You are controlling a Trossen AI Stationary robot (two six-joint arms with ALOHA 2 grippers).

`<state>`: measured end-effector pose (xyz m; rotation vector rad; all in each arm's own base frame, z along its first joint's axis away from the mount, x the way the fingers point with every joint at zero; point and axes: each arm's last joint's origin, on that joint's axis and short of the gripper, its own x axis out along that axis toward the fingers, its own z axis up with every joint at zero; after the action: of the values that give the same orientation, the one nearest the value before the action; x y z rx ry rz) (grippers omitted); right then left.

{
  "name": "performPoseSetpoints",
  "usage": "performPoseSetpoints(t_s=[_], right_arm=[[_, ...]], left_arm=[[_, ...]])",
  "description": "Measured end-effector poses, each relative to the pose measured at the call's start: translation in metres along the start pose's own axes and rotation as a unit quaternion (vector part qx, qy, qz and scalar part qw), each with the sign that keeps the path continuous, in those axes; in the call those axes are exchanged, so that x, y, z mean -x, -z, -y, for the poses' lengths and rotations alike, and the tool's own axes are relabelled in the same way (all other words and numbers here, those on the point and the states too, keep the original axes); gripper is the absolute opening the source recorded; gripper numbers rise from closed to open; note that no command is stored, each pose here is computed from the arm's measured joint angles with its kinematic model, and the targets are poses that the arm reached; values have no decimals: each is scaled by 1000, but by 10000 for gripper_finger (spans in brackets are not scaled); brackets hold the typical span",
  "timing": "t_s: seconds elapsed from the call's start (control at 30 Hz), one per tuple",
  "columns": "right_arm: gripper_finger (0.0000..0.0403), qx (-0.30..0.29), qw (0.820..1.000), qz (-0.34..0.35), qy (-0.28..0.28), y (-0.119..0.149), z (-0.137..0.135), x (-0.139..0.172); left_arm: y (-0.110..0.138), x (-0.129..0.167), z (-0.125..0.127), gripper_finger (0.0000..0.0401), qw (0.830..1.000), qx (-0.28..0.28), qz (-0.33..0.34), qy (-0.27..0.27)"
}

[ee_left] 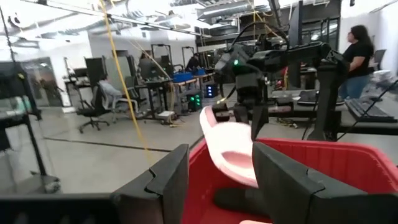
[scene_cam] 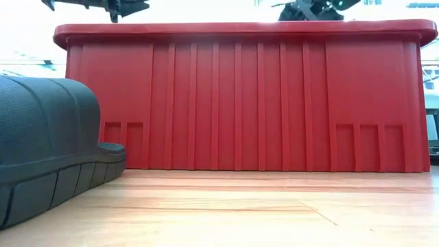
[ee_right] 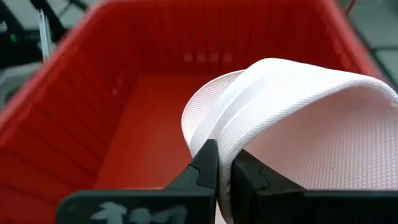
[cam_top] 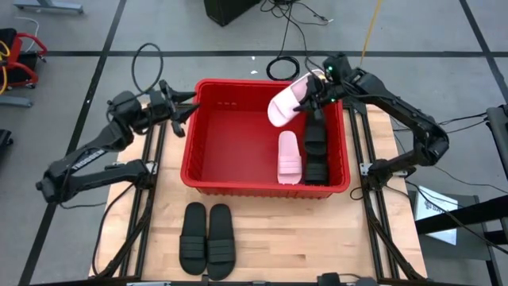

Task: Pick and place slides into bin
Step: Put the white slide into the red bin

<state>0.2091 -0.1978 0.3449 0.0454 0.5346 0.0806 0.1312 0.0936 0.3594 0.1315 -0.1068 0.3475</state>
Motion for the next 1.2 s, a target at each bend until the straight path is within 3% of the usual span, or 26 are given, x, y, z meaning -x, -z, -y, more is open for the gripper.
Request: performPoseSetpoints(t_s=[0.33, 0.5, 0.63, 0.9, 1.2], right_arm=[[3, -16, 992, -103, -66, 34, 19, -23], [2, -11, 985, -136, -107, 29, 27, -30], [1, -15, 974, -150, -167, 26, 33, -34], [1, 42, 941, -172, -288, 38, 33, -60], [1, 58, 930, -190, -310, 57, 44, -93]], left_arm=[[14, -21, -18, 184, 998, 33, -6, 52], [14, -22, -18, 184, 997, 34, -5, 63], [14, -21, -17, 184, 997, 33, -4, 72], [15, -21, -16, 184, 995, 38, -8, 90], [14, -21, -16, 184, 995, 47, -9, 93]])
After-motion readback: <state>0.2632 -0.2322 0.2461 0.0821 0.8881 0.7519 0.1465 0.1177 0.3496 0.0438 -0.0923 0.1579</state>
